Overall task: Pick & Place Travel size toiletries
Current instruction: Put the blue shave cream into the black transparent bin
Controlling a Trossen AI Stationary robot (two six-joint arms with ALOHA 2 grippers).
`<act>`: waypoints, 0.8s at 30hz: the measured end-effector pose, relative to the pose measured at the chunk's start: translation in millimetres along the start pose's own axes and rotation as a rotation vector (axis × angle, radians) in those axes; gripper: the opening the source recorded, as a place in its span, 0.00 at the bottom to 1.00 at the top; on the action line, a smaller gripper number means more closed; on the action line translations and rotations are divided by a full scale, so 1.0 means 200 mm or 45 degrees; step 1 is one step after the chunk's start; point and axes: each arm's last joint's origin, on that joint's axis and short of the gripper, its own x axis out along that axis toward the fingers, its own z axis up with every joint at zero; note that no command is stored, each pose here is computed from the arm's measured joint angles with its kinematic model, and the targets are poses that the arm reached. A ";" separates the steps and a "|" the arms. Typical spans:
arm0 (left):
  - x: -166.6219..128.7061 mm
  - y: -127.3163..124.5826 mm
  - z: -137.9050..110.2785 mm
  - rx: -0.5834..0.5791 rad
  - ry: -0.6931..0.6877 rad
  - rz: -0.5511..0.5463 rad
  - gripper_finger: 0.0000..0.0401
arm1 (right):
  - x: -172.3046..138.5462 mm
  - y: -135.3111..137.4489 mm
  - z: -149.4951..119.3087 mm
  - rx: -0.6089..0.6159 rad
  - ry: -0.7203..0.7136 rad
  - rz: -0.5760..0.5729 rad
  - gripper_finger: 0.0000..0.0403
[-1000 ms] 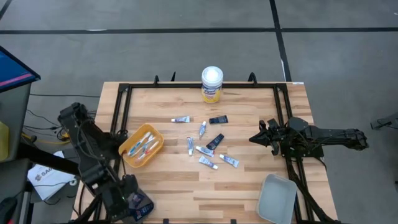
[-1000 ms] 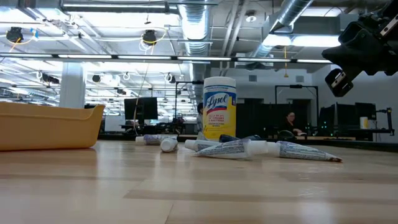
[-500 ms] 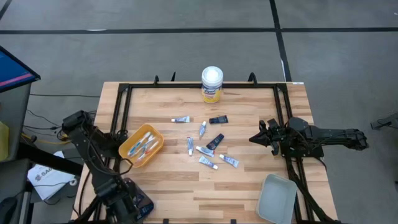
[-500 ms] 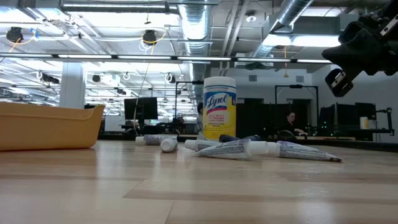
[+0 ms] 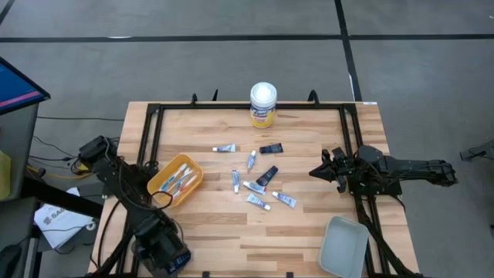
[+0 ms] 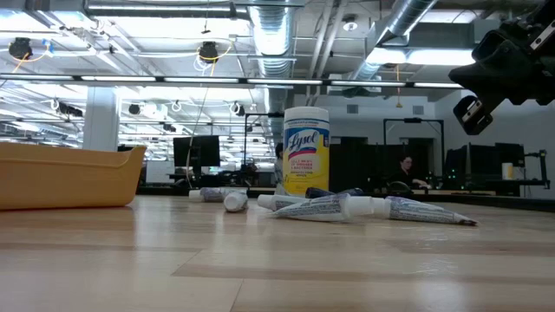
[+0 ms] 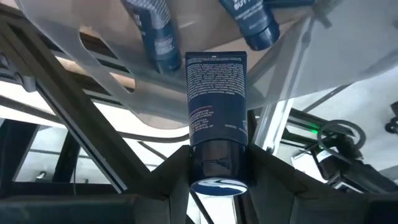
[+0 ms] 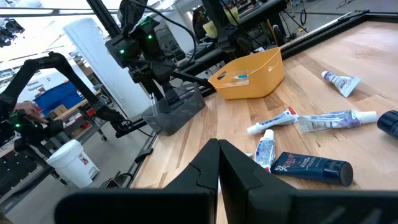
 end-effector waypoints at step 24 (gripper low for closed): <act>0.08 0.07 0.10 -0.022 0.139 -0.038 0.34 | 0.00 0.00 0.00 0.000 0.000 0.000 0.00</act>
